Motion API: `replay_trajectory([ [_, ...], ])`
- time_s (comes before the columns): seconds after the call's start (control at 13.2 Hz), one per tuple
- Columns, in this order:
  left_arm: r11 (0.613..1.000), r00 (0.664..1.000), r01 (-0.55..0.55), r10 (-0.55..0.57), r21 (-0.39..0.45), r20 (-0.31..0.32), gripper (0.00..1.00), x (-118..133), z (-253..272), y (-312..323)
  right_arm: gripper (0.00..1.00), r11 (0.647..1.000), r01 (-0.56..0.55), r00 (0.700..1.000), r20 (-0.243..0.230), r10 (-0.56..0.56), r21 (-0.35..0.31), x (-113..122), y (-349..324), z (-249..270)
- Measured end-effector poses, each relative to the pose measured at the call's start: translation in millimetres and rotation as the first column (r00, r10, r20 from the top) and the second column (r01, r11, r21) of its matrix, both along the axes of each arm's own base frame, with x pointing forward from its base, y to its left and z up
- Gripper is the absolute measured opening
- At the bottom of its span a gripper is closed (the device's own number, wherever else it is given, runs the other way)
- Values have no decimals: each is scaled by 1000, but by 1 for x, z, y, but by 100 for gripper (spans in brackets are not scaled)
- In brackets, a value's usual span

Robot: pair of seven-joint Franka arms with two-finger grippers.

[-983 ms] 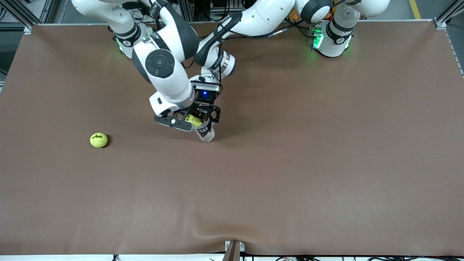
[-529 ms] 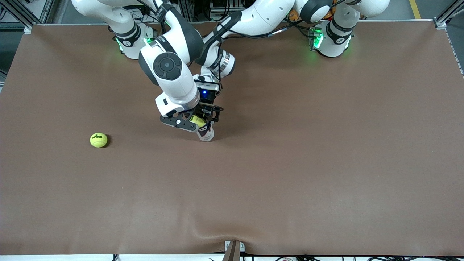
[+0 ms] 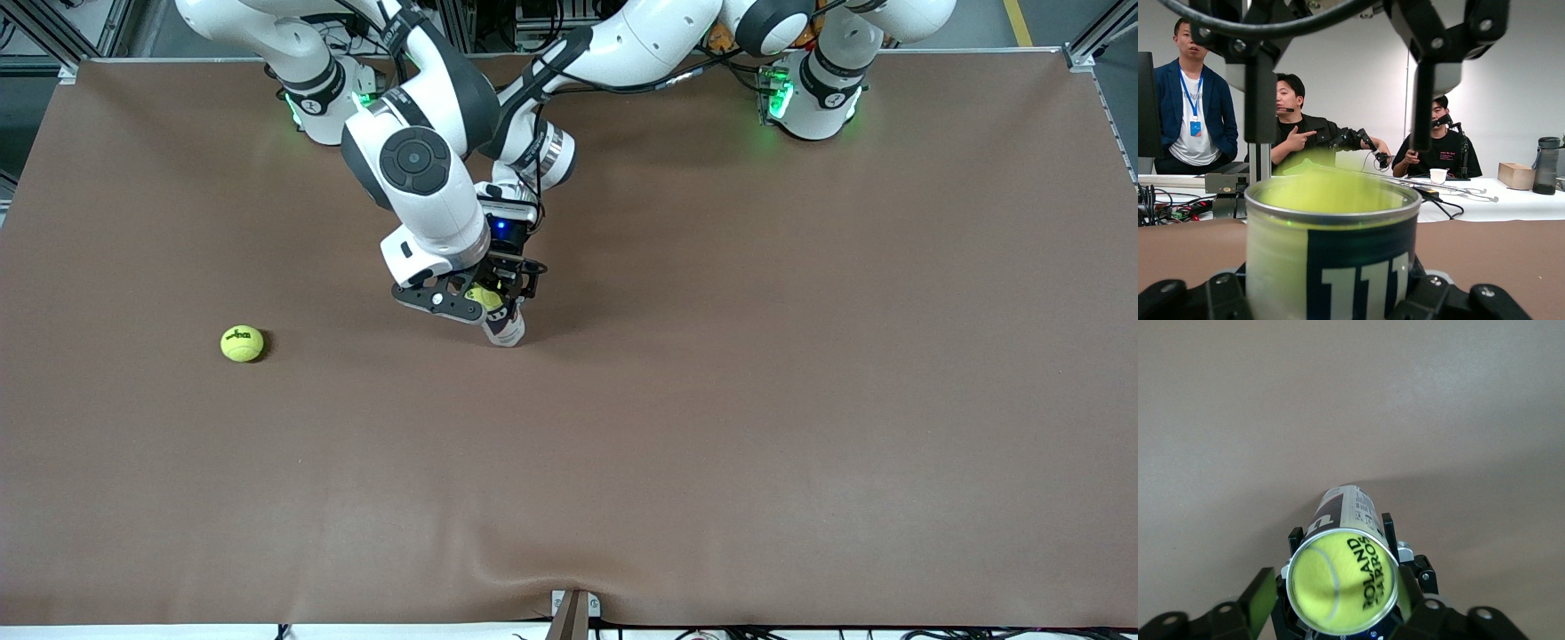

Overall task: Insert tennis ball vertically with right arm
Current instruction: 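Open the right gripper to drop the ball into the can, then move the right gripper to the Wilson ball on the table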

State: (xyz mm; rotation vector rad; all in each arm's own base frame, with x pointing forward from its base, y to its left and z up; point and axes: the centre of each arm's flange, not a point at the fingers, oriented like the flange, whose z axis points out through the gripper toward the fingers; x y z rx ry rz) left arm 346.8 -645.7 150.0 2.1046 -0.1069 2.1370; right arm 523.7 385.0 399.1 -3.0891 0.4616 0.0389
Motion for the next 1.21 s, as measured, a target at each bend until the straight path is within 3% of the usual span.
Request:
replay_trajectory([
  [0.15,1000,1000,0,0,0,0,79,0,0,0,100,1000,0,1000,0,0,-1,0,0,-1],
  [0.38,1000,1000,0,0,-1,-1,79,-1,0,-1,100,1000,3,1000,7,-3,-11,3,-5,-1],
  [0.53,1000,1000,0,0,-1,-1,79,-1,0,-1,100,998,-12,1000,23,13,-56,12,-21,2],
  [0.98,1000,1000,-3,3,-5,-4,79,-1,1,-1,100,980,-179,983,-46,175,-91,61,-156,29],
  [1.21,1000,1000,-7,7,-9,-6,79,-1,2,-2,100,966,-246,966,-99,237,-80,71,-228,14],
])
